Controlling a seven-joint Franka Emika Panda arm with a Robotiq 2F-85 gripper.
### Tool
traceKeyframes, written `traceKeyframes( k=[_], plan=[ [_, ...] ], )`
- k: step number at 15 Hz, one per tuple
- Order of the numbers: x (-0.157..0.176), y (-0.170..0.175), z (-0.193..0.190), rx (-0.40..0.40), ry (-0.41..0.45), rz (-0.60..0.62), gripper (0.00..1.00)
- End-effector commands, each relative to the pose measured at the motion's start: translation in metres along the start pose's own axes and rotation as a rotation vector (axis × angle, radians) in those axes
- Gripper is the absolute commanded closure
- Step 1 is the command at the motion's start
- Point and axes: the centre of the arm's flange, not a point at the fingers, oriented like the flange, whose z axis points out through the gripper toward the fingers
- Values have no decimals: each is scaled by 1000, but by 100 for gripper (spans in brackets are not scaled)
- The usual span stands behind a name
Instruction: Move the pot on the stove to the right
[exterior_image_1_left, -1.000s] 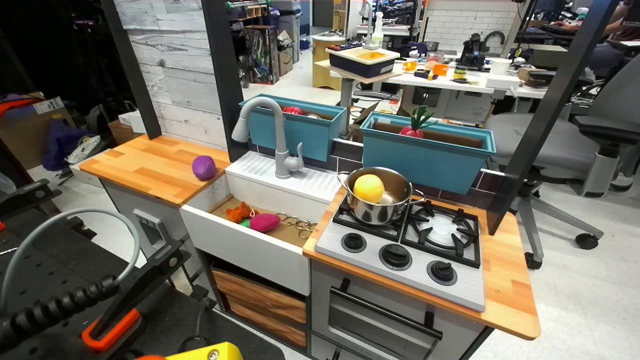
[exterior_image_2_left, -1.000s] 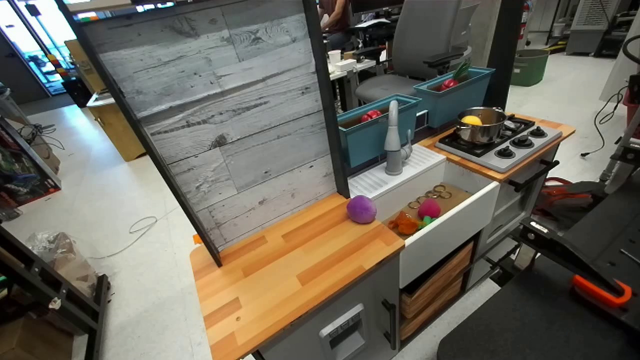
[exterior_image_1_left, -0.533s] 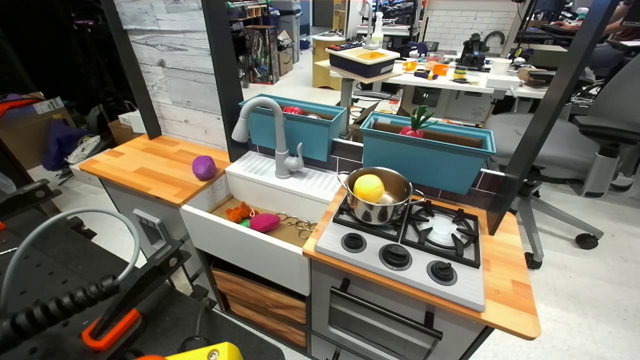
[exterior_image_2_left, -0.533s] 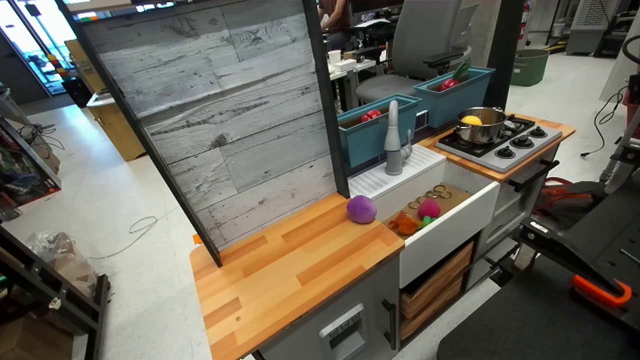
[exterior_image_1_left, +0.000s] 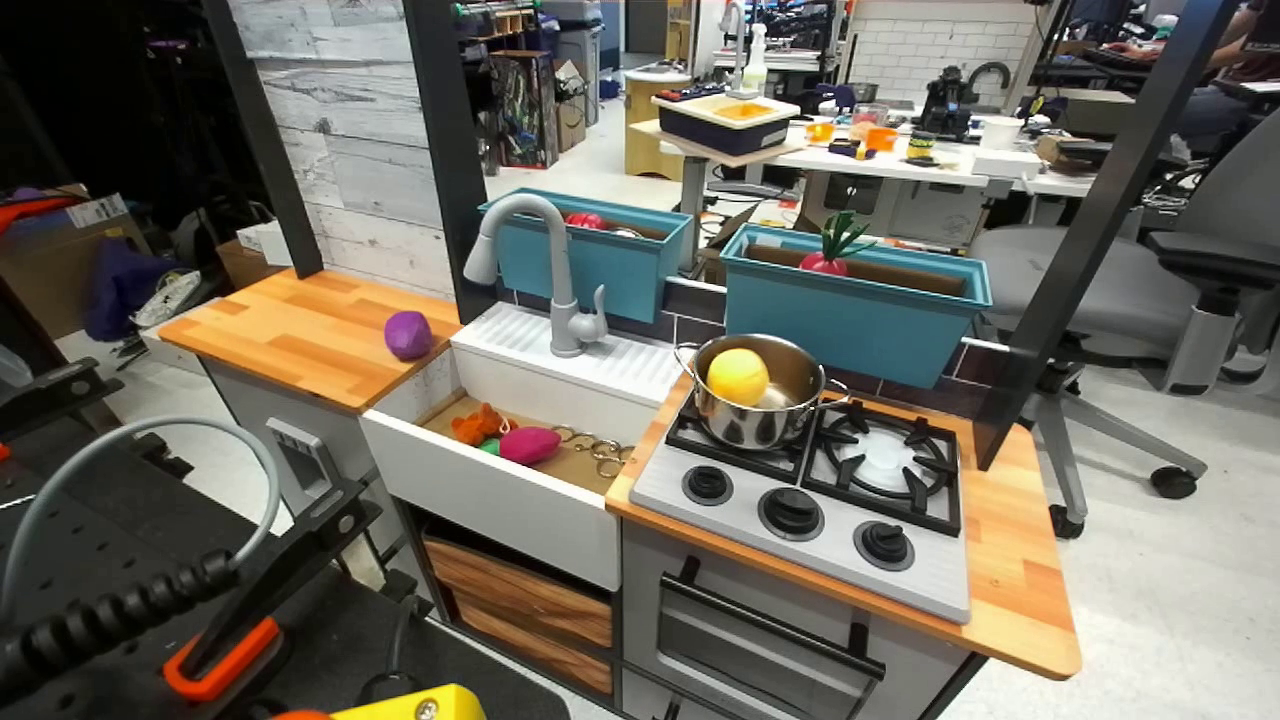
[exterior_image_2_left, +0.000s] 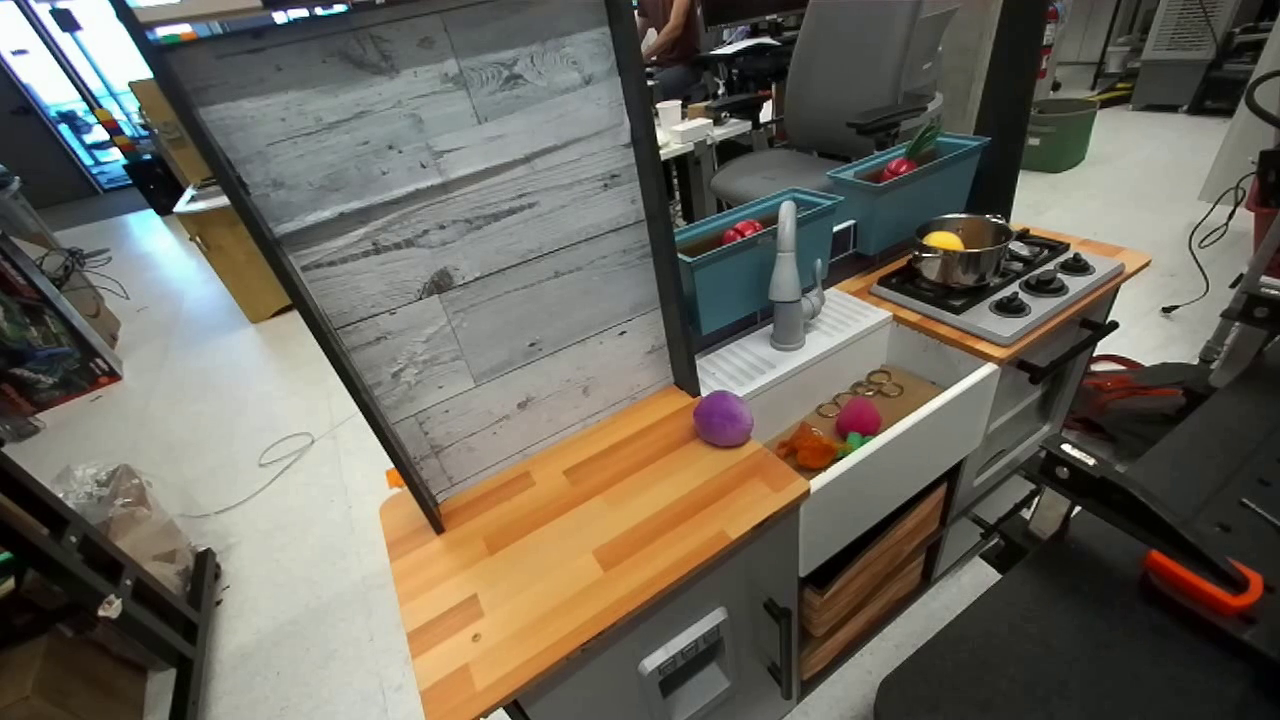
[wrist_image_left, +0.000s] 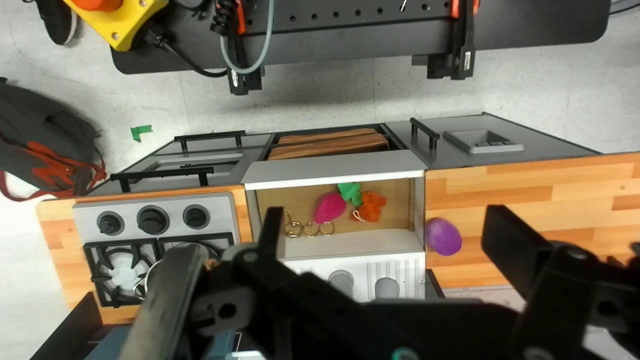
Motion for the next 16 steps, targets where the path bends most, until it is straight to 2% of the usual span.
traceKeyframes(
  k=[1, 7, 13, 16],
  plan=[
    [59, 21, 28, 20, 12, 49, 0],
    [127, 81, 85, 41, -12, 207, 0],
    [171, 130, 142, 3, -43, 311, 0],
    [193, 146, 178, -24, -59, 322, 0]
  ],
)
